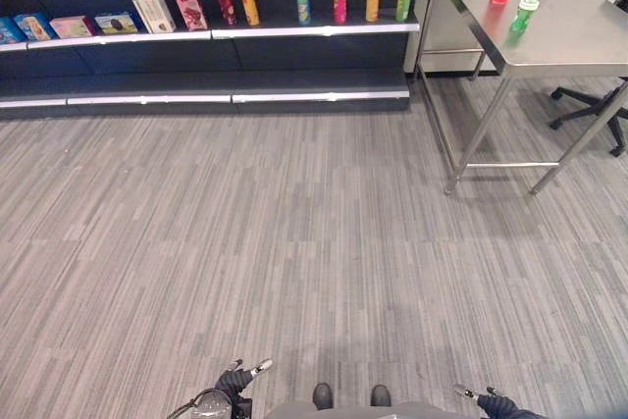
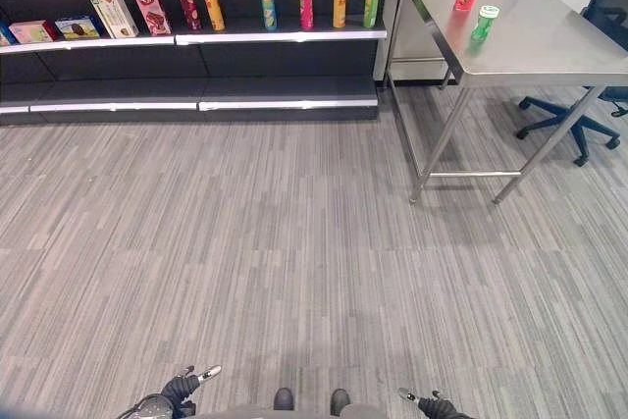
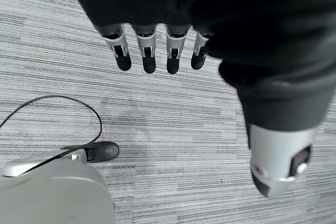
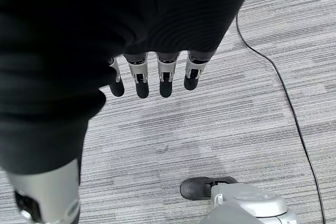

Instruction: Put the goods on the table back onto the shelves and tidy them up.

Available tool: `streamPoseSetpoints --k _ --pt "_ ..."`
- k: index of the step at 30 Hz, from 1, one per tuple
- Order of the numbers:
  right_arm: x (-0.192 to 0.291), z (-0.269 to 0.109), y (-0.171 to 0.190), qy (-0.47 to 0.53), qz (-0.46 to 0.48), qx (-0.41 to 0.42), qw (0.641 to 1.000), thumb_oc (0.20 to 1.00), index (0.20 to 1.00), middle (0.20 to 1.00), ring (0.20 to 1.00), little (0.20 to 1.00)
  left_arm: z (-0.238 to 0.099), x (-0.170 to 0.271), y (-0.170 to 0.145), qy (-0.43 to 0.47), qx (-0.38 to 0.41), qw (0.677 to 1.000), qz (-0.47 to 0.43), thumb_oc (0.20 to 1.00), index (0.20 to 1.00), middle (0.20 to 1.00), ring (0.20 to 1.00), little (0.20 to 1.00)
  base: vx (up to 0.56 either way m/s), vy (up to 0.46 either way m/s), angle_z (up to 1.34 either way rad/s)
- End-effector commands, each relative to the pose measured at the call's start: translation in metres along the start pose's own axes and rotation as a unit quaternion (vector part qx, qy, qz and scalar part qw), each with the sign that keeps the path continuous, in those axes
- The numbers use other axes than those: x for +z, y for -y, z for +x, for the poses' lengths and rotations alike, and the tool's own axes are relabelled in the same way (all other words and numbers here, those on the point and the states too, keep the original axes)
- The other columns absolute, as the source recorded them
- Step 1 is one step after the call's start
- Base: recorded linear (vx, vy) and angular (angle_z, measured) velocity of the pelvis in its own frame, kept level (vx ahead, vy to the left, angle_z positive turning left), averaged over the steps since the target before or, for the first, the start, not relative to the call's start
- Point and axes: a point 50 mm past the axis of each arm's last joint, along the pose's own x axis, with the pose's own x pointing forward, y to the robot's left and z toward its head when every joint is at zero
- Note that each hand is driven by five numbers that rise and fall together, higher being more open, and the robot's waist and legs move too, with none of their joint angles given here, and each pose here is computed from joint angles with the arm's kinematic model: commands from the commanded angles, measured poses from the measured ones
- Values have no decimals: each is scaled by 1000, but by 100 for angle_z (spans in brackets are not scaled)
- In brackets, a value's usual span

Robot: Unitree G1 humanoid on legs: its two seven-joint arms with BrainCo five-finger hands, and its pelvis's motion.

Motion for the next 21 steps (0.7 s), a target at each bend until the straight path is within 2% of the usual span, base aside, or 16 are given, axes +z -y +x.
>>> streamPoseSetpoints --k 1,4,11,17,21 --pt "27 2 9 44 11 -15 999 1000 1000 1000 1000 1000 5 32 -6 45 13 999 -7 1000 1000 1000 1000 1000 -37 -98 5" --pt "43 3 11 68 11 -19 997 1000 1000 1000 1000 1000 6 37 -4 54 15 998 -11 1000 1000 1000 1000 1000 45 -68 -11" --pt "65 2 9 101 -9 -18 995 1000 1000 1000 1000 1000 4 15 -1 17 16 1000 -7 1000 1000 1000 1000 1000 257 48 -13" --pt "49 3 0 73 -33 -3 997 1000 1000 1000 1000 1000 0 -9 -13 -30 36 999 3 1000 1000 1000 1000 1000 510 225 -78" --pt "44 4 2 63 -32 -3 998 1000 1000 1000 1000 1000 2 2 -19 -14 41 999 7 1000 1000 1000 1000 1000 308 174 -48"
